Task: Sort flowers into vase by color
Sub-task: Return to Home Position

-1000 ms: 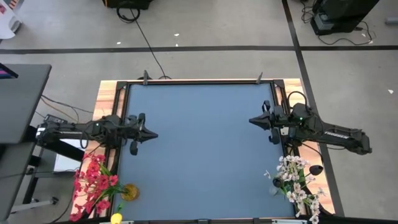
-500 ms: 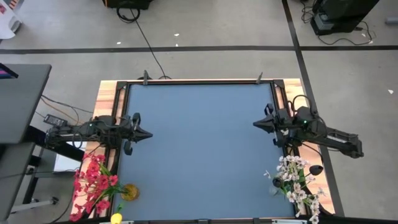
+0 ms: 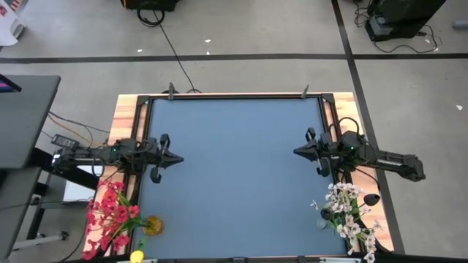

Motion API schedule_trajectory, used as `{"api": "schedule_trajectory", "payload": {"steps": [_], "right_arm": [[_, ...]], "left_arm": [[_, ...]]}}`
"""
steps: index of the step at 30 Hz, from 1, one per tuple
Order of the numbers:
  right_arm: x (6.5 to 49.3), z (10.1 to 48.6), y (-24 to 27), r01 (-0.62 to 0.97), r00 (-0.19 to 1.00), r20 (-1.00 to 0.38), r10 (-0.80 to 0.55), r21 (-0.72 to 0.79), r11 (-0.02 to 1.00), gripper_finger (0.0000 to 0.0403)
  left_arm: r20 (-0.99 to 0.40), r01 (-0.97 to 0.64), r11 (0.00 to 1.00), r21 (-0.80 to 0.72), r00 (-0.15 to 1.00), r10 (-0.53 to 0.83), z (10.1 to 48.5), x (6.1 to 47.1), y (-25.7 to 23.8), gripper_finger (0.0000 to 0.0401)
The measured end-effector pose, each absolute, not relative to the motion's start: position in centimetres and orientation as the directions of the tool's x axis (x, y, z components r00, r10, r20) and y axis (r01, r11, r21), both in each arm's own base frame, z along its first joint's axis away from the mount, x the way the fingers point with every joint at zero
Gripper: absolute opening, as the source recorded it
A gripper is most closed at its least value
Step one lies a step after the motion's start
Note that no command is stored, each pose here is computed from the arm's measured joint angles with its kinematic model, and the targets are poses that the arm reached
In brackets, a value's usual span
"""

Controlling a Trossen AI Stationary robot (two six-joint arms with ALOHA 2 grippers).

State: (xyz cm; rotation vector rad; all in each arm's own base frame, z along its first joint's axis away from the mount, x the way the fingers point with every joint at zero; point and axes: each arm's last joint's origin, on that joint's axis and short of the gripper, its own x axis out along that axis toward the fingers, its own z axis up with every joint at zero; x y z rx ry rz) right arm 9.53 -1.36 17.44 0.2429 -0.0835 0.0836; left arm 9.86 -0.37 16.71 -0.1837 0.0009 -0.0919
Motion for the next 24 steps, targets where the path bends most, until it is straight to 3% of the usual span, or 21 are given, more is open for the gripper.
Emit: {"api": "schedule_trajectory", "payload": {"steps": [5, 14, 24], "right_arm": [[9.6, 17.15, -1.37, -0.027, 0.998, 0.064, 0.013, 0.212, 0.977, 0.0003], [9.63, 16.96, -1.43, -0.007, 0.999, 0.045, -0.004, 0.243, 0.97, 0.004], [9.62, 16.99, -1.43, -0.01, 0.999, 0.048, -0.004, 0.304, 0.953, 0.0042]], "left_arm": [[-0.001, 0.054, 0.989, -0.137, 0.998, -0.055, 16.62, 9.87, -0.27, 0.0002], [-0.002, 0.052, 0.98, -0.19, 0.999, -0.054, 16.61, 9.87, -0.26, 0.0015], [0.0, 0.053, 0.98, -0.194, 0.999, -0.054, 16.63, 9.87, -0.26, 0.0024]]}}
